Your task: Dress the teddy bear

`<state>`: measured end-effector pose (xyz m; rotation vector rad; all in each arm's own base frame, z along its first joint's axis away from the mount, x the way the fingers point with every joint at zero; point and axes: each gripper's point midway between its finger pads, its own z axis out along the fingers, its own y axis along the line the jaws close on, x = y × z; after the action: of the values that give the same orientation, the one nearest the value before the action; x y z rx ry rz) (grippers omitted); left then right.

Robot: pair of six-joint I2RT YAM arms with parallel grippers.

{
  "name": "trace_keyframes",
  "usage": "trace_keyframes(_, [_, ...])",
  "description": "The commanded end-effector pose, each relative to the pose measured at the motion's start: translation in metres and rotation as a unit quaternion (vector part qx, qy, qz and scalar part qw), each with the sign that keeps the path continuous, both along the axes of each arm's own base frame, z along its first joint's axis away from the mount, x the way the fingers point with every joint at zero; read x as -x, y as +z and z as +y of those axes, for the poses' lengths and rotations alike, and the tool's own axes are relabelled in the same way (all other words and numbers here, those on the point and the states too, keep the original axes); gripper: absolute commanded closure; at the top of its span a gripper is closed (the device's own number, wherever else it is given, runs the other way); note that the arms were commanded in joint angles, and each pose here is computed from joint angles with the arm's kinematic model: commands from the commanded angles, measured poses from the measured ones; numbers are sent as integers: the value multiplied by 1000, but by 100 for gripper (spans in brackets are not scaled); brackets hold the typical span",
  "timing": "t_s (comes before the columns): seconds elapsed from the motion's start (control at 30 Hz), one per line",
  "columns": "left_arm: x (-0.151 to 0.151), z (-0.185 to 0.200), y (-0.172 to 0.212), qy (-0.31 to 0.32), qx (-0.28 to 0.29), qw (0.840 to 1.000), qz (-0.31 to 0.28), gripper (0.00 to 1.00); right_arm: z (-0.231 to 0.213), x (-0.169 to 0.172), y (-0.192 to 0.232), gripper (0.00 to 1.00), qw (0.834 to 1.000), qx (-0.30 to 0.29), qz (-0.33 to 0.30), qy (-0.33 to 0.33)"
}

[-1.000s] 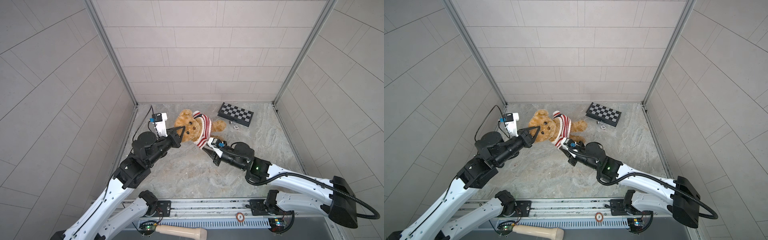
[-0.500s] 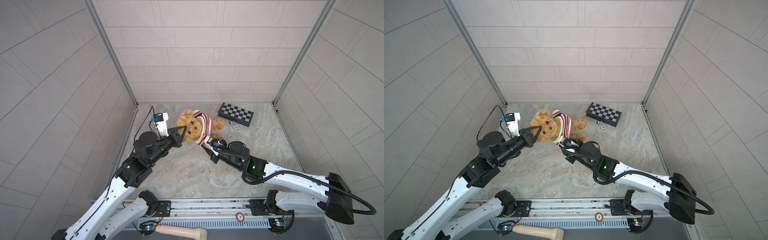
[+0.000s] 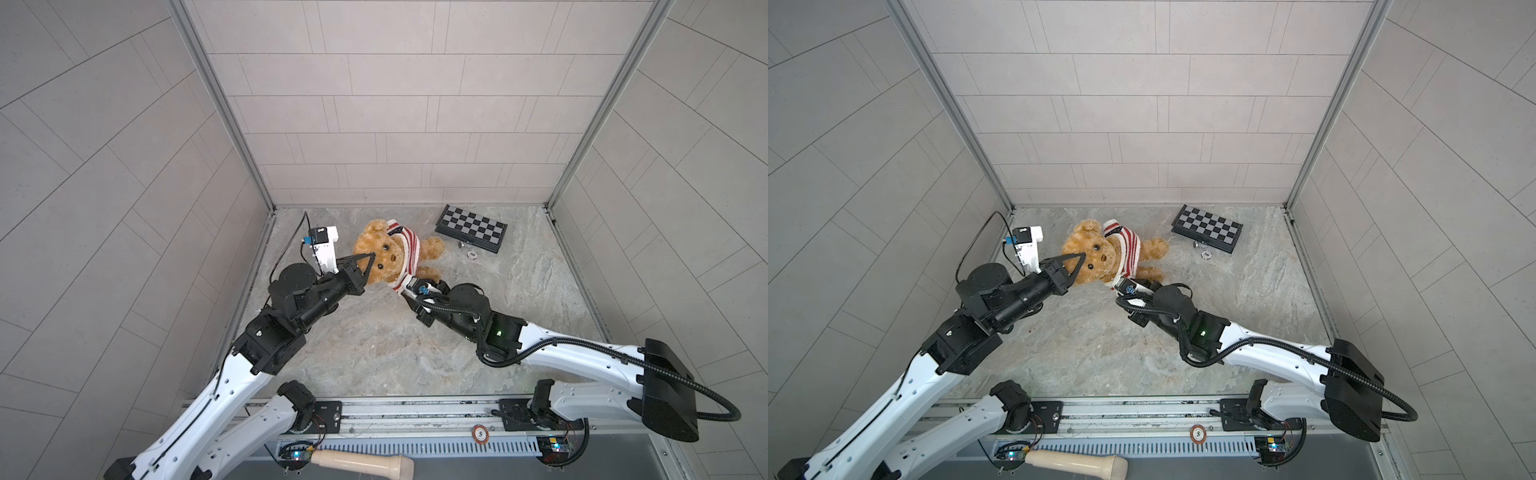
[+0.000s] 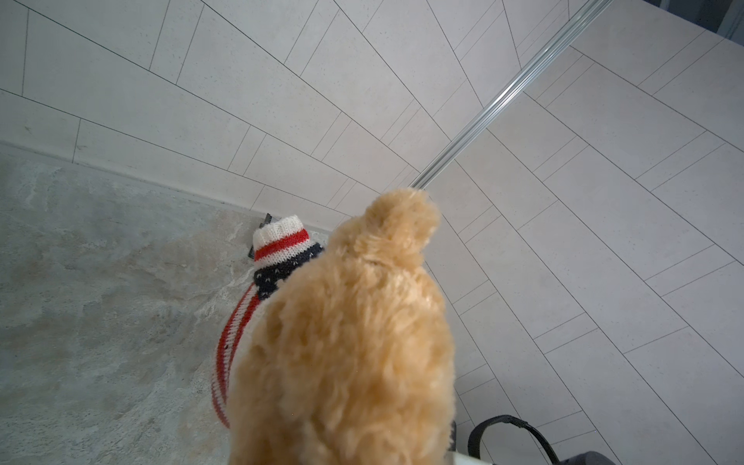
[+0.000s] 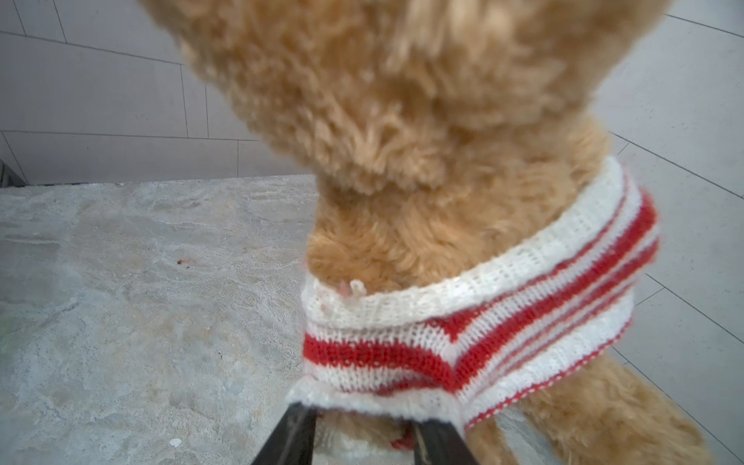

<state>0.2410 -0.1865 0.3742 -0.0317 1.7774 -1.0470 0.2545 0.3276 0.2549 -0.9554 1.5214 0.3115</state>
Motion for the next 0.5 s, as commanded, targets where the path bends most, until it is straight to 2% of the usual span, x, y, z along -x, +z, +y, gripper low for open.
trace_keyframes(0.0, [9, -3, 30, -21, 44, 998, -38, 100, 3, -8, 8, 59, 999, 25, -40, -5])
trace_keyframes(0.2, [10, -3, 31, -24, 51, 998, -39, 100, 6, -12, 0, 62, 995, 64, -81, 1])
trace_keyframes(0.47, [10, -5, 30, -29, 68, 997, -34, 100, 11, -21, 14, 57, 992, 42, -117, -17])
